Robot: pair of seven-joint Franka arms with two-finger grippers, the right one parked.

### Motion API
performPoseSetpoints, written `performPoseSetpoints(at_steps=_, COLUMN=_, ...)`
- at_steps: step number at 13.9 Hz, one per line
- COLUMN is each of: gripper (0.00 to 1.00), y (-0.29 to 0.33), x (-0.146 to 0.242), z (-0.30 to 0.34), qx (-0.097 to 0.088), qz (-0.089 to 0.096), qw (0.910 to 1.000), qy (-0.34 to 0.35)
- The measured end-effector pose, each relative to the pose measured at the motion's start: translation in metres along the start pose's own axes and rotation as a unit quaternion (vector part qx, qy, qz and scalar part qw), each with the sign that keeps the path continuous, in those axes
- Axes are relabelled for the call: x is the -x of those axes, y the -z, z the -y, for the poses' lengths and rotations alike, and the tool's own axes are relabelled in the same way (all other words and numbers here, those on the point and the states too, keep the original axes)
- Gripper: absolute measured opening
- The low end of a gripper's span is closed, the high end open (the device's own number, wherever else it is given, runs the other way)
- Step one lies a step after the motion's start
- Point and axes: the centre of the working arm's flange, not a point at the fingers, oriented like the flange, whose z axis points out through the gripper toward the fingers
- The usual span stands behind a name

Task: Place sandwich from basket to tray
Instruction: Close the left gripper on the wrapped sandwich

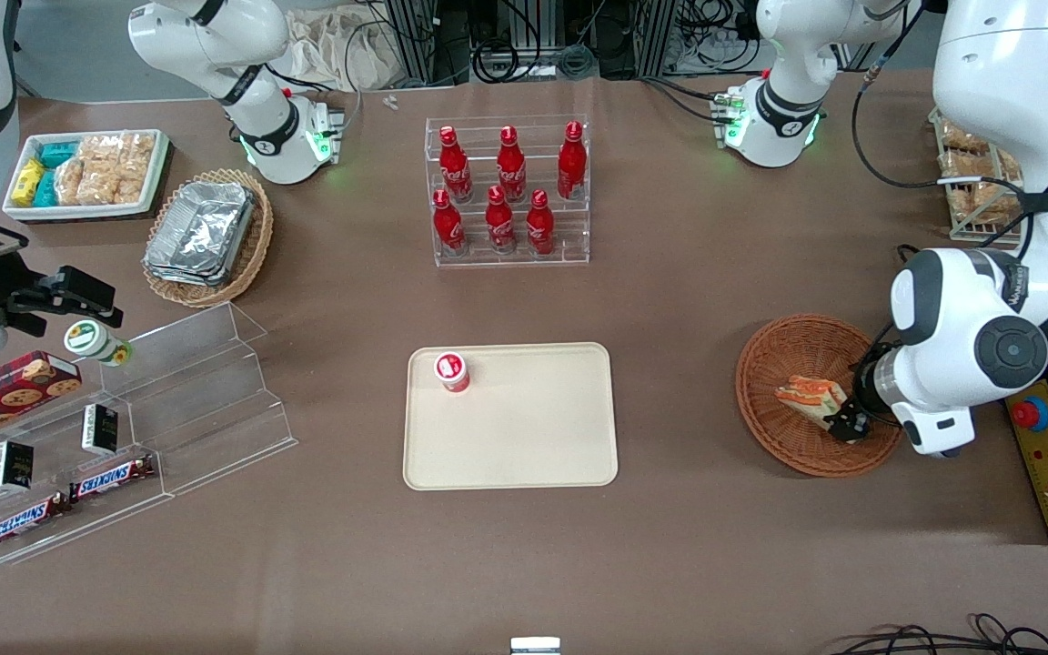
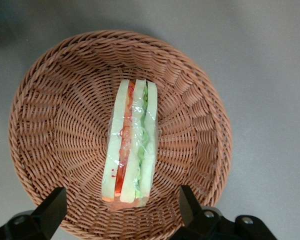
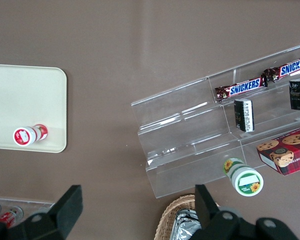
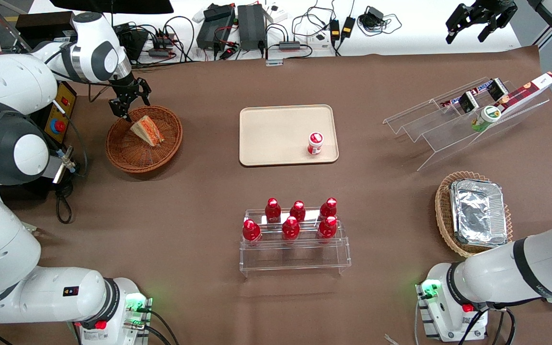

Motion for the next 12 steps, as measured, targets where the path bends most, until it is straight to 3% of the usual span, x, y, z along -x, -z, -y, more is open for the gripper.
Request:
performPoseSetpoints(at_steps=6, gripper=1.00, y=-0.021, x=-0.002, z=0.002, qx=-0.013, qz=0.008, qw=0.9999, qy=0.003)
performPoseSetpoints(at_steps=12, gripper=1.00, y=-0.048, x=0.001, z=0.009, qx=-0.006, qz=0.013, qw=0.9999, qy=0.009)
